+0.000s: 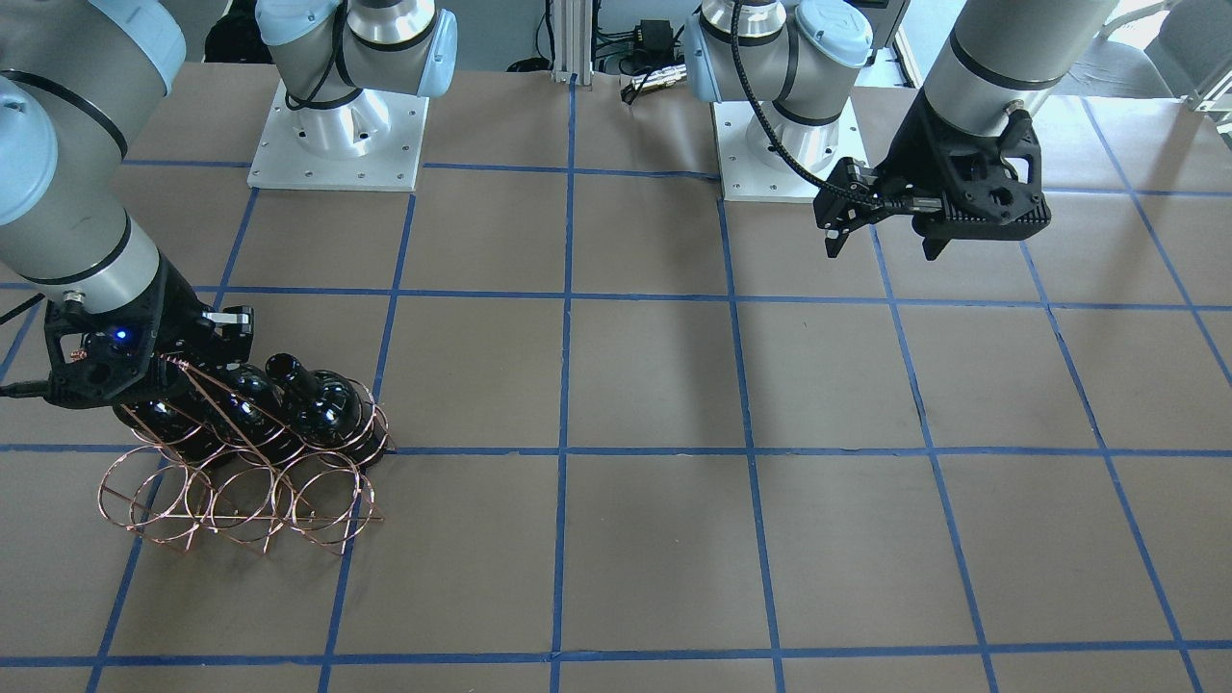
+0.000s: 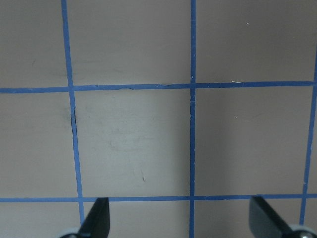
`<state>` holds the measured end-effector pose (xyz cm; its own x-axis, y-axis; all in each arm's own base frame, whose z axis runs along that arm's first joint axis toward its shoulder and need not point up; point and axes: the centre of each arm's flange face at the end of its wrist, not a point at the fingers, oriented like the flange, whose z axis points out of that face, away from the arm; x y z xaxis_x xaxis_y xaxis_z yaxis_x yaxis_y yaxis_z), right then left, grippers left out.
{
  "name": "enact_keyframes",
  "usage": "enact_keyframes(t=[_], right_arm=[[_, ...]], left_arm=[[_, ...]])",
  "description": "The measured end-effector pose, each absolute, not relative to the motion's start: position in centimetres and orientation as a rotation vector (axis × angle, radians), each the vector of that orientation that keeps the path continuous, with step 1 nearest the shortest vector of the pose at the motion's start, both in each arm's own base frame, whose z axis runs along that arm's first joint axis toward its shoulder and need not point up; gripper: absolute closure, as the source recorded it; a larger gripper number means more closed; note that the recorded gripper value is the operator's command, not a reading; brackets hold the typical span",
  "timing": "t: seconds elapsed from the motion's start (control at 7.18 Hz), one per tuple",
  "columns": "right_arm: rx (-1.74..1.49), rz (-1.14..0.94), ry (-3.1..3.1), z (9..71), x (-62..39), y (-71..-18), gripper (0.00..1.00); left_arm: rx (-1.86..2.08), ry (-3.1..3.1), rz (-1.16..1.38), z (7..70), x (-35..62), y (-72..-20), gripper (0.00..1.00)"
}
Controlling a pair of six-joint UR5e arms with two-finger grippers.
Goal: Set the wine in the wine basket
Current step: 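Open the right gripper and raise it above the rack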
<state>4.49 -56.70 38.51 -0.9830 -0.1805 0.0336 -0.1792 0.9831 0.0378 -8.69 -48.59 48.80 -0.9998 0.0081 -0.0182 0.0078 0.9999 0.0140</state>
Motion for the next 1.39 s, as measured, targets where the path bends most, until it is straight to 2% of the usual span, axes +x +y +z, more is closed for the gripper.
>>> enact_keyframes(t=[0.42,0.84,1.11,1.39], right_arm=[[0.253,0.007,-3.076,43.4,4.8,-56.2,0.00],[0.176,0.044,-3.086,51.8,8.1,-50.7,0.00],[0.098,0.055,-3.087,53.4,14.5,-47.3,0.00],[0.089,0.052,-3.090,53.4,16.9,-46.2,0.00]], left_arm=[[0.015,3.130,0.015,49.0,-8.8,-48.5,0.00],[-0.025,3.137,0.007,49.0,-8.8,-48.7,0.00],[-0.032,3.127,-0.009,49.5,-8.4,-48.5,0.00],[-0.039,3.130,-0.014,49.6,-8.4,-48.4,0.00]])
